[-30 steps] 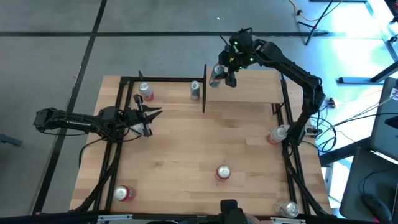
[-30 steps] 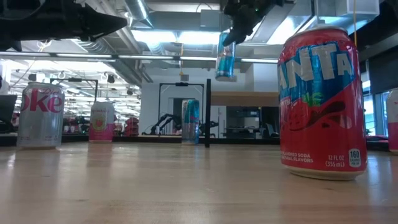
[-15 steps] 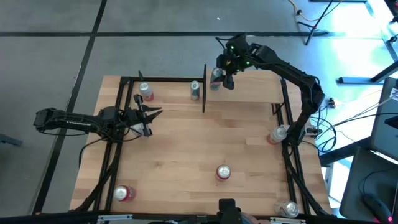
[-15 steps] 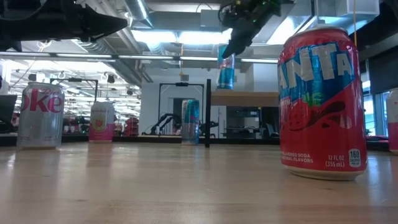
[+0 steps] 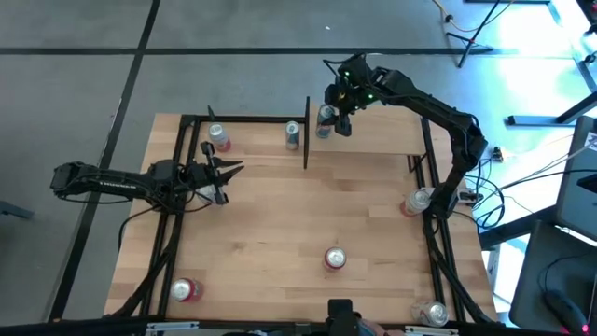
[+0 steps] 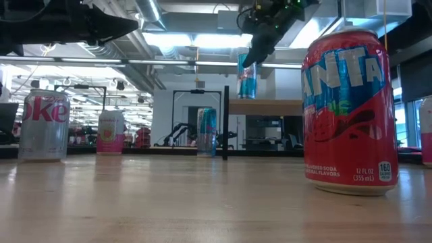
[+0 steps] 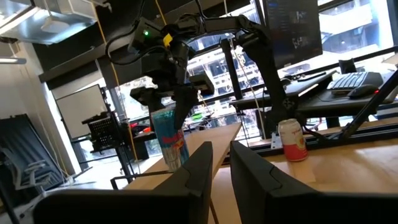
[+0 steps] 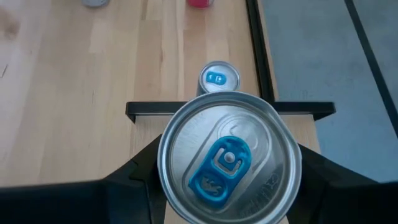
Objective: Place canned beverage on shelf
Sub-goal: Put the bottom blue soda can on the shelf, then put the bottom right white pink soda can on the shelf
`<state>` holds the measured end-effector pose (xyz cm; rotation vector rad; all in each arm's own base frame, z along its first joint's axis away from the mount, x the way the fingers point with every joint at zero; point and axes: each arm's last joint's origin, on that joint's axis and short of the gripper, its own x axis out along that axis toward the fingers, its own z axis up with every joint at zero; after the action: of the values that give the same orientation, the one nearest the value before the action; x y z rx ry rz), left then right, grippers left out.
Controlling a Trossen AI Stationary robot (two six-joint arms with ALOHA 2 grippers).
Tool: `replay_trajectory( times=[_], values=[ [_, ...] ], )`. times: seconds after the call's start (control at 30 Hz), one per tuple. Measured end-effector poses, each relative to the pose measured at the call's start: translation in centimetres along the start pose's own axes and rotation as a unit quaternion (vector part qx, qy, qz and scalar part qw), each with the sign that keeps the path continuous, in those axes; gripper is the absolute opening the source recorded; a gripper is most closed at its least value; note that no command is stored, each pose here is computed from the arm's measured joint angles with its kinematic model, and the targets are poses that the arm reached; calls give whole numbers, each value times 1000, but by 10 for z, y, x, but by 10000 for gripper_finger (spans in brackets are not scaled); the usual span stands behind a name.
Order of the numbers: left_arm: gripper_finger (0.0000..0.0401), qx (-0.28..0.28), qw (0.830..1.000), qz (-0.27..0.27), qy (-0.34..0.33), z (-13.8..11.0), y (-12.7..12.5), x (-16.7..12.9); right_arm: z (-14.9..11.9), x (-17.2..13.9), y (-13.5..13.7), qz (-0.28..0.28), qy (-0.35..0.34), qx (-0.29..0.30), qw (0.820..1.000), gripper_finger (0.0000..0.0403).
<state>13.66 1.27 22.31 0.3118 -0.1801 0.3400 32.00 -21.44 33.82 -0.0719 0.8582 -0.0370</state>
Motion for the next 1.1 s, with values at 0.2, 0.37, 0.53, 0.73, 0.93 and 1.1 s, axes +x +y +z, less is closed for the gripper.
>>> replay_trajectory(
  times=[0.2,0.37,0.53,0.73,0.93,1.1],
  values=[
    [48,3,1000,0,-1,0,0,0,0,1,-1,-6,-3,-2,1000,209],
    [48,3,1000,0,-1,0,0,0,1,1,-1,-9,-9,-6,1000,229],
    [48,3,1000,1,-1,0,0,0,5,1,-4,-21,-29,-14,999,274],
    [48,3,1000,0,-1,0,0,0,6,1,-4,-25,-35,-17,999,308],
    [48,4,1000,0,-1,0,0,0,9,-11,-2,-42,-39,-21,998,315],
    [48,4,1000,0,-1,0,0,0,10,-52,12,-72,-43,-15,996,312]
  ],
)
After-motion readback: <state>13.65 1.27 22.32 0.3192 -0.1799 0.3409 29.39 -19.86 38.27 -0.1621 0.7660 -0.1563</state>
